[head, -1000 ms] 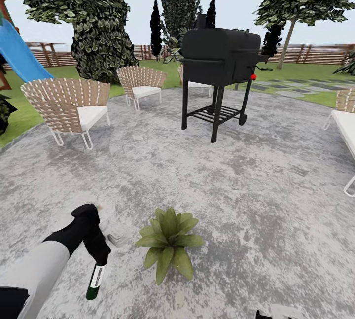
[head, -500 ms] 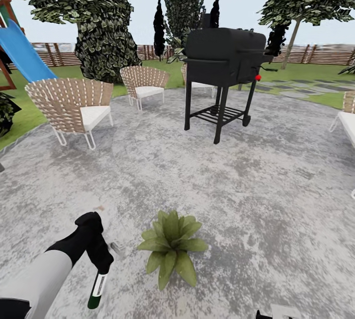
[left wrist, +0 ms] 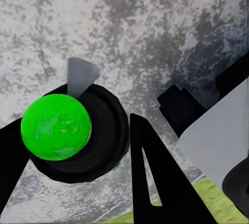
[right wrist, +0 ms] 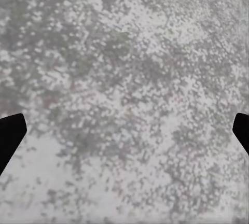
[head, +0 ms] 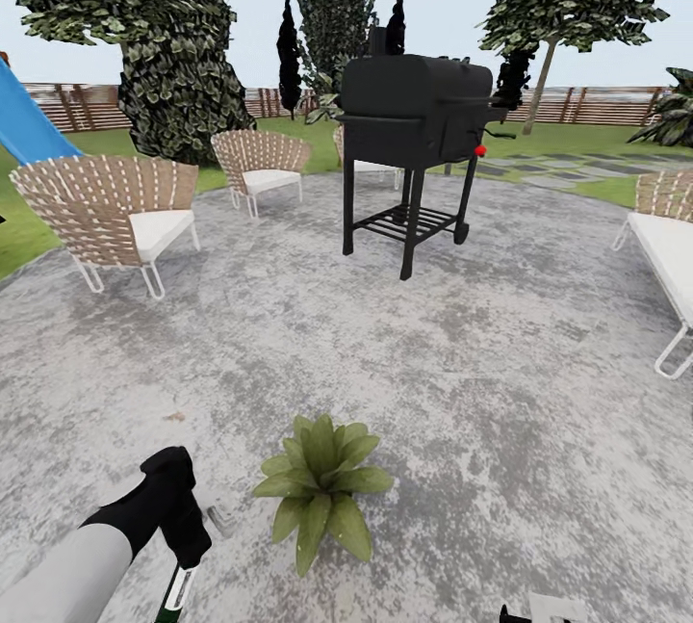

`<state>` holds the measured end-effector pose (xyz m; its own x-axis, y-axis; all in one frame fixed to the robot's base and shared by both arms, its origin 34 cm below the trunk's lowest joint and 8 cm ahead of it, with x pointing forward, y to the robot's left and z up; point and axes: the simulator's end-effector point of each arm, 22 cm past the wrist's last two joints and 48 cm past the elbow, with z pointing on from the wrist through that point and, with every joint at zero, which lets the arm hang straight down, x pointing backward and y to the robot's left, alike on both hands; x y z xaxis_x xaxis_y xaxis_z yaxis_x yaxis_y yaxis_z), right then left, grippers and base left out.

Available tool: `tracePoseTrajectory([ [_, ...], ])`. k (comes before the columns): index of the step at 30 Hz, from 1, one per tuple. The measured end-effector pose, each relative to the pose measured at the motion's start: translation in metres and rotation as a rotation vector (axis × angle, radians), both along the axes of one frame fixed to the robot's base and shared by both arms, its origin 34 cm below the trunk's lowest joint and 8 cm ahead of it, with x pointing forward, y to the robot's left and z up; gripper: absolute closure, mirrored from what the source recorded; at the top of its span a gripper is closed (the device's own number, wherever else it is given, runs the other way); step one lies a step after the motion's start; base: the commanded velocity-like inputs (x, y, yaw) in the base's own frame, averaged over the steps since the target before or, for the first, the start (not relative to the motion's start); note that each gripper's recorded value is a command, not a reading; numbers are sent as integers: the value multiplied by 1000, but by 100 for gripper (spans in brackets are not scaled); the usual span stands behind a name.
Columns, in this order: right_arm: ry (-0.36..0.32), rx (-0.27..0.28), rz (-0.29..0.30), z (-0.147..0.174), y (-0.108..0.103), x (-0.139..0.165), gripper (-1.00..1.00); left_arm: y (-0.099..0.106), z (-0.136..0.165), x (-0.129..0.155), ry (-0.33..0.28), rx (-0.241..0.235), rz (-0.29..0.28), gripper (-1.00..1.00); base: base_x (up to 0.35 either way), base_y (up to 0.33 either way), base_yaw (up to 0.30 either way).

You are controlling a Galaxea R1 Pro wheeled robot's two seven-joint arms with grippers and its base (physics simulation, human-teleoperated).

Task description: Pick up the pesticide atomizer in the garden and spray insectifuge to fully cover both potted plants in the garden.

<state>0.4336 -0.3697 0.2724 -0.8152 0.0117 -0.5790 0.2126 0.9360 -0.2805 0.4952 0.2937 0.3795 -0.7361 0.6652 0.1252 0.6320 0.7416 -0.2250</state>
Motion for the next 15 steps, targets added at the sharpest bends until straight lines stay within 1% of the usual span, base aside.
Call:
tracePoseTrajectory([
  [4, 0, 0, 0, 0, 0, 0, -100, -4, -1, 2, -11, -22, 8, 100, 0, 0, -6],
  [8, 1, 0, 0, 0, 0, 0, -100, 9, 0, 1, -13, -9, 23, 100, 0, 0, -46],
  [10, 2, 1, 0, 0, 0, -1, -100, 25, 1, 1, -16, 4, 46, 100, 0, 0, -244],
  [11, 2, 1, 0, 0, 0, -1, -100, 29, 2, 1, -17, 5, 57, 100, 0, 0, -276],
  [13, 1, 0, 0, 0, 0, 0, -100, 30, 2, 2, -19, 2, 66, 100, 0, 0, -287],
  [15, 0, 0, 0, 0, 0, 0, -100, 25, 2, 3, -21, -6, 68, 100, 0, 0, -157],
])
